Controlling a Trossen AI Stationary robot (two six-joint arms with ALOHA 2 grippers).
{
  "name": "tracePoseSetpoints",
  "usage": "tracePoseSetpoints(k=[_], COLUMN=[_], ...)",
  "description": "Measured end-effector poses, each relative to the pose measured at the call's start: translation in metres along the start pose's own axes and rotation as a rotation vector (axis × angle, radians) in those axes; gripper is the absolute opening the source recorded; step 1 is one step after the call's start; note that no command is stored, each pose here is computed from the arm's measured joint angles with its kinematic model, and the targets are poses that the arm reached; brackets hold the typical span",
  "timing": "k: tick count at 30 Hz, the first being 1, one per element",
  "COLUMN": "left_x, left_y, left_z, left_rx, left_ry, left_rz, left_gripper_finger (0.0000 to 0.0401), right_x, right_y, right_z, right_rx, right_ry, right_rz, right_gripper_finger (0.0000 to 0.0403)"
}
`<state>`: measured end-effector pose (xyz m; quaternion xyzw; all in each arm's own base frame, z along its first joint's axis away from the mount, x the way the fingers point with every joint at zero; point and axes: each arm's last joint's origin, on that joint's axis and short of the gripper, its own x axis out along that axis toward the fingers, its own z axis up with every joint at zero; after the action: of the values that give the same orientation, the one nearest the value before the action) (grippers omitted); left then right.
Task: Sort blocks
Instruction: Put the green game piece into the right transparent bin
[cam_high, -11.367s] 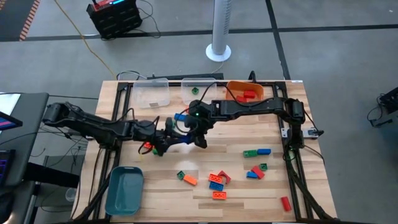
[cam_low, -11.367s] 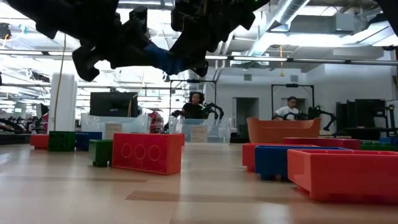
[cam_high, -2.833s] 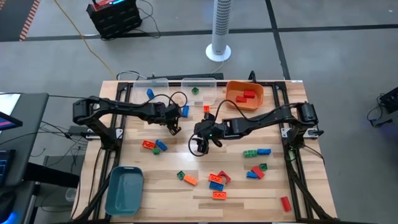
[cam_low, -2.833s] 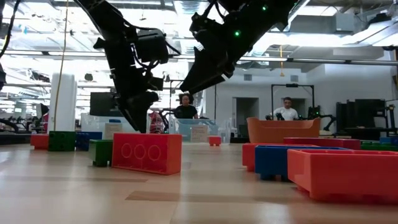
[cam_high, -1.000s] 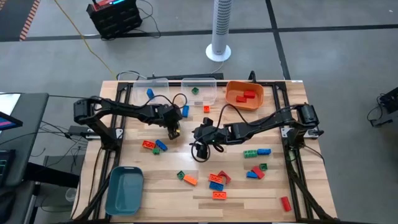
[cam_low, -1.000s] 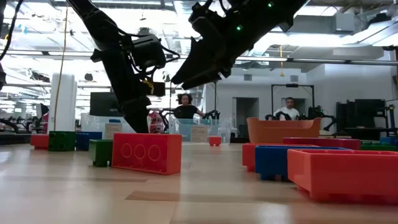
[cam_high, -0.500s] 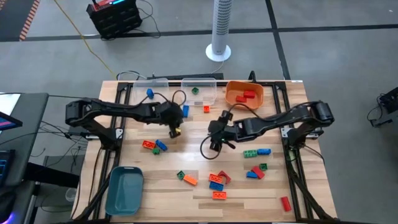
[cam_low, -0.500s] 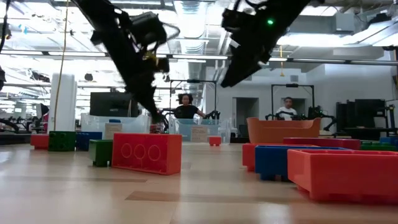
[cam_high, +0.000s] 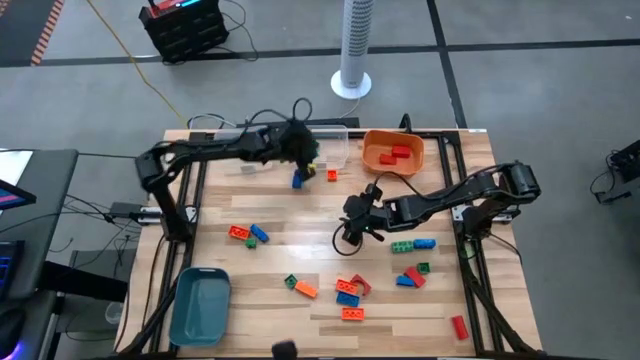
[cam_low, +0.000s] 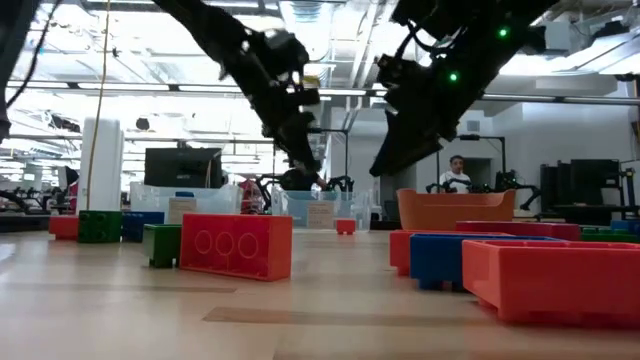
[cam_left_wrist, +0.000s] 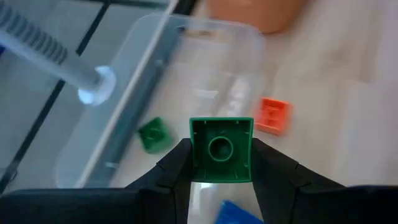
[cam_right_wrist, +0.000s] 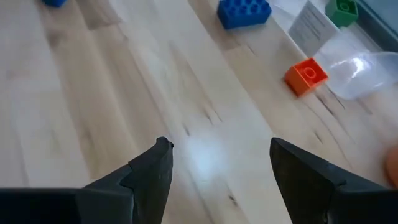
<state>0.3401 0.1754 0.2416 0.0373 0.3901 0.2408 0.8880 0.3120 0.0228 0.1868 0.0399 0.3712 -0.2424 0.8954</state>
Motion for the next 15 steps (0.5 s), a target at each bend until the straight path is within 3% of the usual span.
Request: tracePoseSetpoints(k=[9, 15], left_x=[0.066, 0.065], left_y=[0.035, 0.038], left_z=[-0.015, -0.008], left_rx=[-0.08, -0.05], left_ry=[0.133, 0.155], left_rz=[0.048, 0.058], left_gripper_finger=[0.0134, 0.0208], right_x=[-0.004, -0.004], right_y=[0.004, 0.003], right_z=[-0.002, -0.003], right_rx=[-0.02, -0.031], right_ry=[0.007, 0.01], right_rz=[0.001, -0.001], right_gripper_finger=[0.0276, 0.0276])
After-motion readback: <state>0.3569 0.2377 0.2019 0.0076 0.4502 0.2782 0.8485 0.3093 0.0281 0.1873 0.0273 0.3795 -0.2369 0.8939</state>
